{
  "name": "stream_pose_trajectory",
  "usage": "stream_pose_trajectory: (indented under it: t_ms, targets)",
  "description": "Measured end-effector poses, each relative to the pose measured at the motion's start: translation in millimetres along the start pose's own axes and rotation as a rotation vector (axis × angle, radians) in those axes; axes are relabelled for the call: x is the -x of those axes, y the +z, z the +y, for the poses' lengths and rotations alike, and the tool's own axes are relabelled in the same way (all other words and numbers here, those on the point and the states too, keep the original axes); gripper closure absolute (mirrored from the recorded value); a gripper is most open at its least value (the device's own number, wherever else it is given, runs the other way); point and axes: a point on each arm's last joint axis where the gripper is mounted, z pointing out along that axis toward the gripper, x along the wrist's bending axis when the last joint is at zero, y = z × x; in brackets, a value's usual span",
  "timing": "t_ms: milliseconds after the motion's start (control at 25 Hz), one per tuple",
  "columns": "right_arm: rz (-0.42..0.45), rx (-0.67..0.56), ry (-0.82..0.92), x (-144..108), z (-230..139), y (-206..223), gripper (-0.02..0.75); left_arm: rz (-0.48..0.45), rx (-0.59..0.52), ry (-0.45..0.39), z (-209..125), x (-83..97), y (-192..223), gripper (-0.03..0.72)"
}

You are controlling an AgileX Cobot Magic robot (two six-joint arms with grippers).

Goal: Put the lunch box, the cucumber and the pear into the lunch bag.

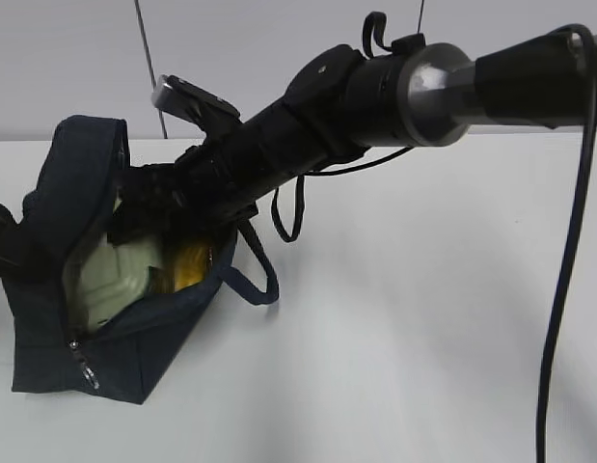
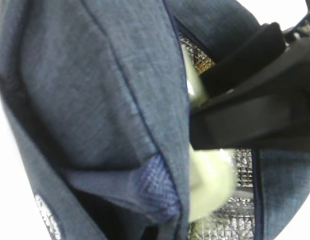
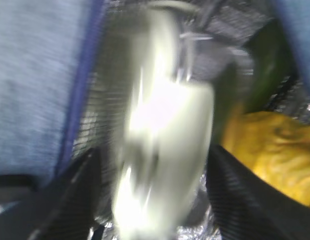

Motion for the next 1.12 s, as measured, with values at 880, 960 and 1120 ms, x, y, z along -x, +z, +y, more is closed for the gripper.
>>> stream_pose_trajectory:
  t_ms: [880,960,1120]
  targets:
    - [-0.205,-0.009,-0.138,1.0,23.1,-73.2,0.219,0.003,-0.001,0.003,-0.1,-0.3,0.0,0.686]
    - [-0.211,-0.031,-0.122,9.5,19.6,-64.9,0.246,0.003,-0.001,0.003,-0.1,-0.3,0.0,0.686]
    - [-0.223,-0.062,-0.1,22.8,13.9,-52.3,0.326,0.003,-0.001,0.003,-0.1,-0.3,0.0,0.686]
